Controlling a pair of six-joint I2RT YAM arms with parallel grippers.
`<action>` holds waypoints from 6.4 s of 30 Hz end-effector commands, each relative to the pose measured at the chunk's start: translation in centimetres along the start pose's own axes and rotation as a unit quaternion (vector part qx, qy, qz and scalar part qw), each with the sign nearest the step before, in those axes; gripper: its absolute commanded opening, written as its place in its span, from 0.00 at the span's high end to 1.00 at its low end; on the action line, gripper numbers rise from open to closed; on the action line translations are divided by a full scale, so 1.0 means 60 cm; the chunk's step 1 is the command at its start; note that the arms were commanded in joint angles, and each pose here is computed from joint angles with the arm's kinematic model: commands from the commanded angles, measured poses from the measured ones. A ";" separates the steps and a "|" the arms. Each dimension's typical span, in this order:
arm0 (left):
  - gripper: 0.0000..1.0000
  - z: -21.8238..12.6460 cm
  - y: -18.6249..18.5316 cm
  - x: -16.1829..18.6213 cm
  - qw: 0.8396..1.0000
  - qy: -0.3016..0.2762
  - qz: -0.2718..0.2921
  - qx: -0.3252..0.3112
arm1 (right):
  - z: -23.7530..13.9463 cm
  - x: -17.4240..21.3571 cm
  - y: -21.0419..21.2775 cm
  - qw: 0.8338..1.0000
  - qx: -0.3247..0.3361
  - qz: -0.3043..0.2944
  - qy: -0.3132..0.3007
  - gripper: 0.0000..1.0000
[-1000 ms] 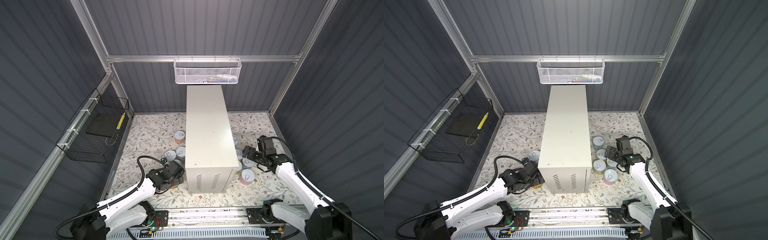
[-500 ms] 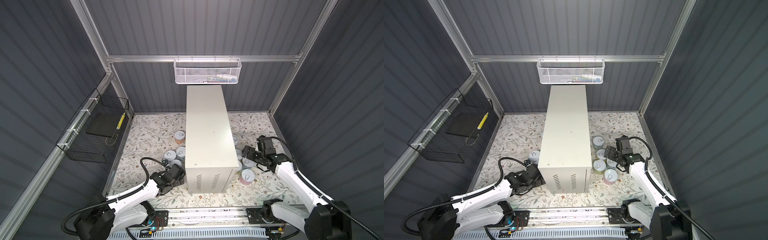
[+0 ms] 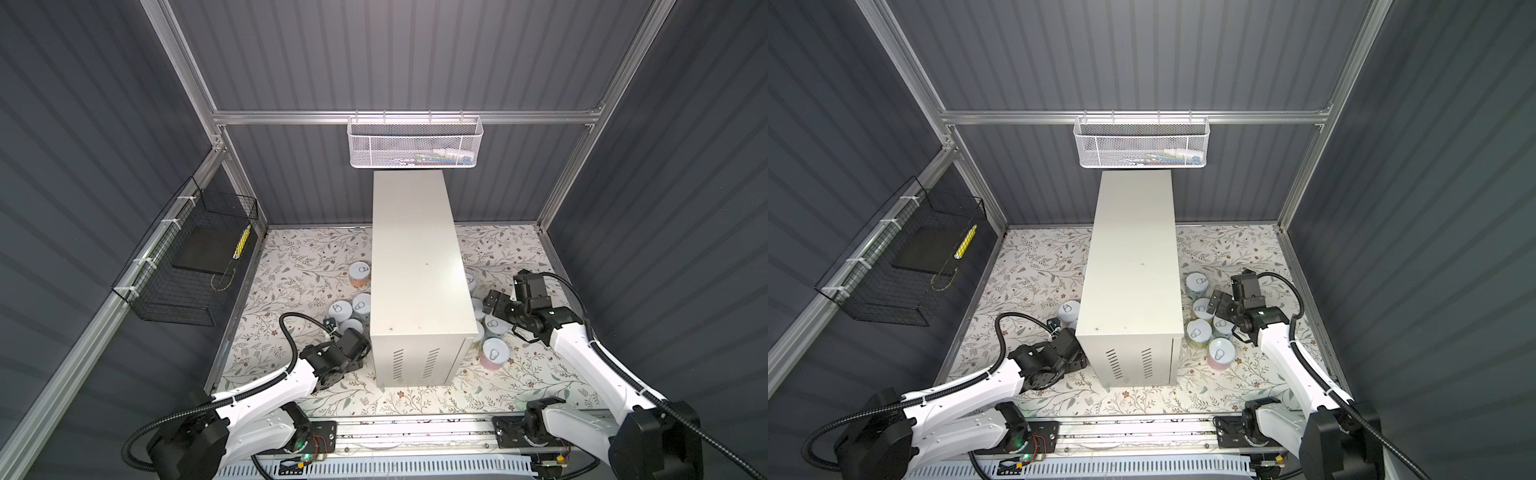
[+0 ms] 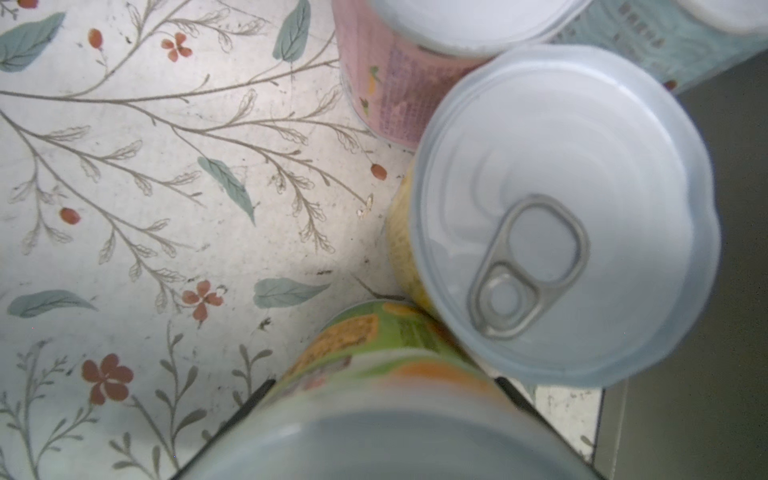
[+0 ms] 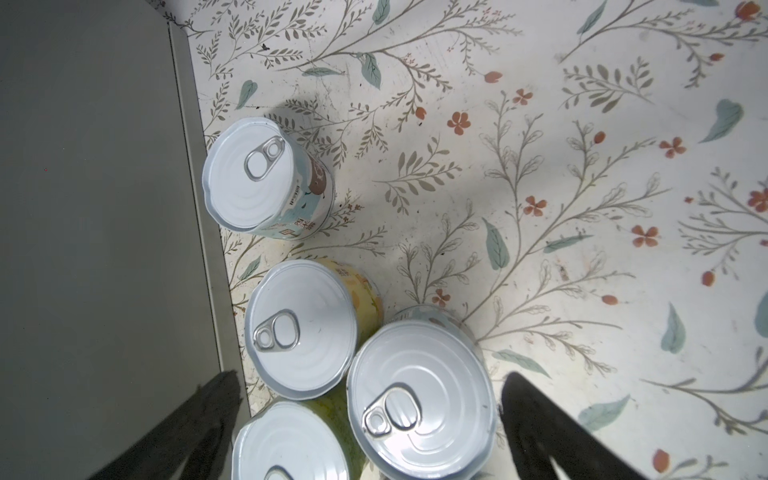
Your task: Place and organize the canned foods onto the counter
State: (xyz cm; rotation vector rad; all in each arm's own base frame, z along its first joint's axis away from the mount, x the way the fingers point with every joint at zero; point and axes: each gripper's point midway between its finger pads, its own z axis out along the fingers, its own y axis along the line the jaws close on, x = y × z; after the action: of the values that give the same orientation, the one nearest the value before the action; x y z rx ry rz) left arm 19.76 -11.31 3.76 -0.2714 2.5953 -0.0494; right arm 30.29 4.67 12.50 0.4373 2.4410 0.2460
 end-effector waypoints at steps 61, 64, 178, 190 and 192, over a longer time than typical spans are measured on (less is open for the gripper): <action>1.00 -0.373 -0.131 -0.604 0.971 -0.180 0.141 0.076 | -0.089 0.035 0.137 0.997 -0.048 -0.052 0.011 0.03; 1.00 -0.375 -0.145 -0.613 0.968 -0.188 0.138 0.094 | -0.086 0.039 0.150 0.997 -0.053 -0.057 0.014 0.03; 0.43 -0.451 -0.318 -0.456 0.877 -0.249 0.271 0.308 | -0.373 -0.209 0.367 0.932 -0.237 -0.177 -0.210 0.18; 0.54 -0.387 -0.362 -0.517 0.879 -0.291 0.269 0.265 | -0.356 -0.201 0.361 0.937 -0.224 -0.180 -0.199 0.16; 0.55 -0.380 -0.365 -0.529 0.881 -0.299 0.264 0.255 | -0.350 -0.199 0.361 0.938 -0.222 -0.180 -0.197 0.15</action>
State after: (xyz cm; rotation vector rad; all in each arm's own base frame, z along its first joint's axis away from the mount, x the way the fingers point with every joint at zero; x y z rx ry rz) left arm 37.48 -26.79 40.17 0.5668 1.9175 -0.4276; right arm 31.41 18.90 42.15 -0.1586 1.9358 0.4887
